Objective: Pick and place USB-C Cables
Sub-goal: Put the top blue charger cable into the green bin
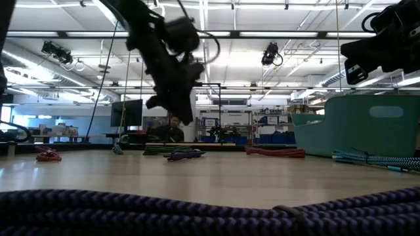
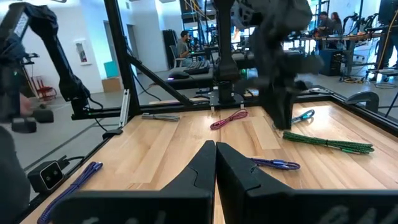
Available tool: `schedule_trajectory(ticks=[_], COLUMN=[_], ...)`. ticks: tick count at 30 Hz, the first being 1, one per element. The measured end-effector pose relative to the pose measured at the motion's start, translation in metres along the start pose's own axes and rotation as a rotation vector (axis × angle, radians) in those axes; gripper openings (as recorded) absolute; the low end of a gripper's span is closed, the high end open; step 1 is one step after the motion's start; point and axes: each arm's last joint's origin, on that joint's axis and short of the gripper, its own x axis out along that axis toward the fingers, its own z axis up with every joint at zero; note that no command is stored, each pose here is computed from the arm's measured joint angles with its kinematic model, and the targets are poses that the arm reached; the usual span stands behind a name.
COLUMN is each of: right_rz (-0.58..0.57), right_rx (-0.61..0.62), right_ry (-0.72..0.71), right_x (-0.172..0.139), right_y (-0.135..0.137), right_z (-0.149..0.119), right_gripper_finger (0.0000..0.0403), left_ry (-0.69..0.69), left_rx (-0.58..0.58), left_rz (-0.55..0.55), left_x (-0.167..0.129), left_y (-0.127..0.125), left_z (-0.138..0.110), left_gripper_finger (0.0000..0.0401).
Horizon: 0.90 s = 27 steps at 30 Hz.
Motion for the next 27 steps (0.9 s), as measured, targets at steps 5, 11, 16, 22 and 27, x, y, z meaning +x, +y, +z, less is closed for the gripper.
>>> schedule_trajectory(ticks=[5, 11, 16, 22, 27], right_rz=[0.0, 0.0, 0.0, 0.0, 0.0], right_rx=[0.0, 0.0, 0.0, 0.0, 0.0], right_ry=[0.0, 0.0, 0.0, 0.0, 0.0], right_x=[0.0, 0.0, 0.0, 0.0, 0.0], right_y=[0.0, 0.0, 0.0, 0.0, 0.0], right_z=[0.0, 0.0, 0.0, 0.0, 0.0], right_gripper_finger=[0.0016, 0.0016, 0.0016, 0.0016, 0.0016], left_ry=[0.14, 0.197, 0.185, 0.135, 0.138], left_rx=[-0.108, -0.257, -0.307, -0.237, -0.135], left_rz=[0.056, 0.051, 0.061, 0.09, 0.015], left_x=[0.029, 0.06, 0.072, 0.075, 0.063], left_y=[-0.007, -0.022, -0.033, -0.036, -0.03], left_z=[0.003, -0.002, -0.003, 0.003, 0.037], left_gripper_finger=[0.0146, 0.0183, 0.0168, 0.0078, 0.0018])
